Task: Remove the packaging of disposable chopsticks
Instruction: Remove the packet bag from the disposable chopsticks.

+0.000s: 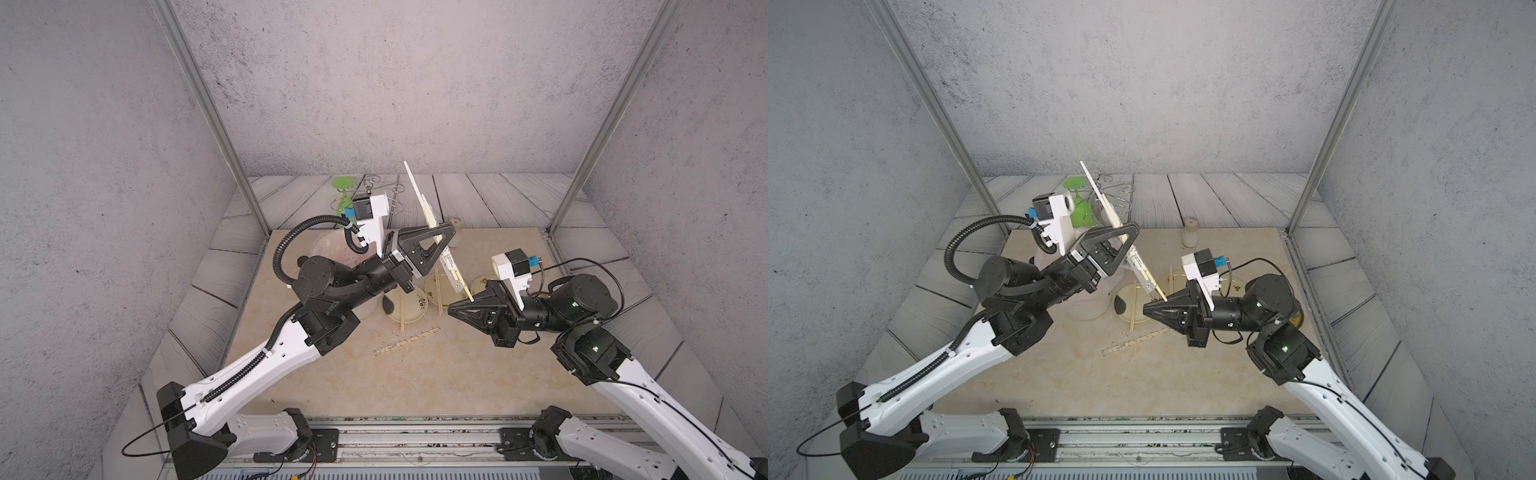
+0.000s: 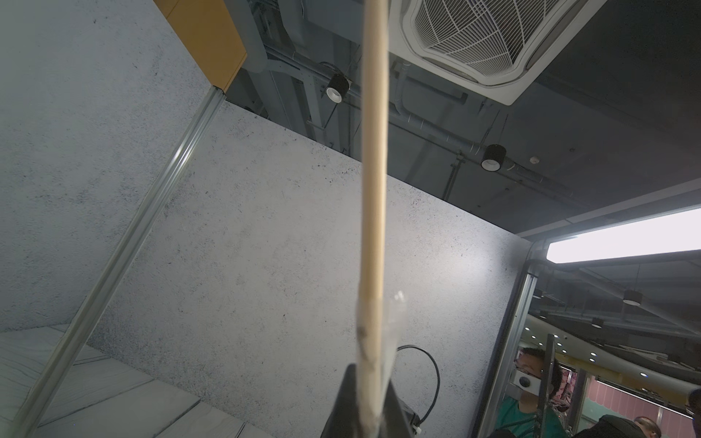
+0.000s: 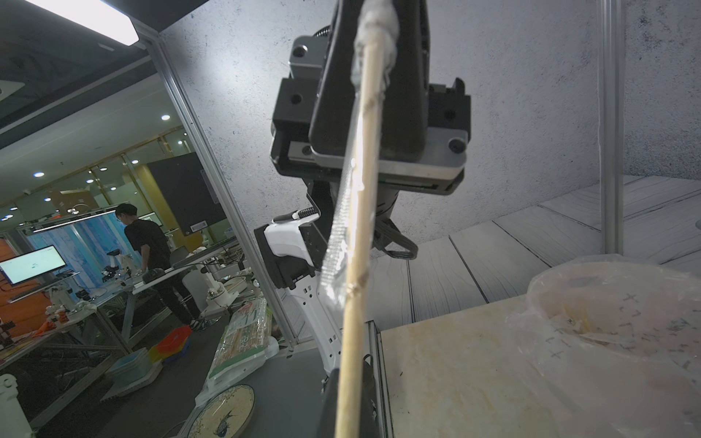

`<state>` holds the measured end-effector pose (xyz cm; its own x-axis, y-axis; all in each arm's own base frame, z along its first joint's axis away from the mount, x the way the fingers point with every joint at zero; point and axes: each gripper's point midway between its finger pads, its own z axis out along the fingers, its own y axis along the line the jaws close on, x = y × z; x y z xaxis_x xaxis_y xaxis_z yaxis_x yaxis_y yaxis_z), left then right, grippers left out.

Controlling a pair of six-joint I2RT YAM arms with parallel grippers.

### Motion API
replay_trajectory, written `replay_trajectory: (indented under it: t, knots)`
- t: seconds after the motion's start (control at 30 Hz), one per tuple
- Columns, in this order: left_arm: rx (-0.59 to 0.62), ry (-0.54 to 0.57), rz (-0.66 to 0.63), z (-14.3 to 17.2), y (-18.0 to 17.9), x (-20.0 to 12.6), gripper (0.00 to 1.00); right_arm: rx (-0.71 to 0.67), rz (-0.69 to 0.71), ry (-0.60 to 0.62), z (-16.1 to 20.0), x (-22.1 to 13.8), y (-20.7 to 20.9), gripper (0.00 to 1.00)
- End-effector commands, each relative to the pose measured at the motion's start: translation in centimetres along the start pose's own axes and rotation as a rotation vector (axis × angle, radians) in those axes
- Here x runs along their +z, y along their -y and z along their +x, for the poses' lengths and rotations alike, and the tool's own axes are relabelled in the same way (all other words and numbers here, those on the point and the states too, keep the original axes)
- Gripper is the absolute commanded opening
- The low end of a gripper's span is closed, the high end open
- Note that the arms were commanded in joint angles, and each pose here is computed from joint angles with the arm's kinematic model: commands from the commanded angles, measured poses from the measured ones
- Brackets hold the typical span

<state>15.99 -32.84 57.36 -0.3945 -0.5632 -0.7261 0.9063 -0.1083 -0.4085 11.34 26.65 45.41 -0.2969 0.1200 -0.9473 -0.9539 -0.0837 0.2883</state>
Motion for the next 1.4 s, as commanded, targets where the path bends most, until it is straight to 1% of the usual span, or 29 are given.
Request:
replay_trajectory:
  t: [0.0, 0.1, 0.3, 0.7, 0.87, 1.07, 1.3, 1.37]
  knots:
    - [-0.191, -0.396, -0.106, 12.7, -4.6, -1.6, 0.00, -0.198, 0.000, 0.156, -6.0, -0.4, -2.2, 0.00]
    - [-0.210, -0.398, -0.115, 13.3, -4.8, -1.6, 0.01, -0.188, -0.008, 0.150, -6.0, -0.1, -2.0, 0.00]
    - [-0.244, -0.393, -0.094, 14.2, -4.7, -1.0, 0.01, -0.182, -0.010, 0.156, -6.0, 0.0, -1.9, 0.00]
    - [-0.240, -0.407, -0.094, 14.4, -4.6, -1.2, 0.02, -0.189, 0.043, 0.153, -5.5, -0.4, -1.3, 0.00]
    - [-0.275, -0.418, -0.099, 15.1, -4.7, -1.6, 0.02, -0.209, 0.044, 0.157, -6.1, -0.5, -1.6, 0.00]
    - [-0.289, -0.432, -0.119, 16.0, -4.8, -2.4, 0.02, -0.220, 0.042, 0.158, -6.7, -0.3, -1.7, 0.00]
    - [-0.289, -0.435, -0.124, 16.2, -4.5, -2.7, 0.01, -0.215, 0.047, 0.159, -6.7, -0.2, -1.3, 0.00]
    - [-0.285, -0.425, -0.119, 15.8, -4.3, -2.6, 0.00, -0.199, 0.045, 0.148, -6.4, -0.1, -1.2, 0.02]
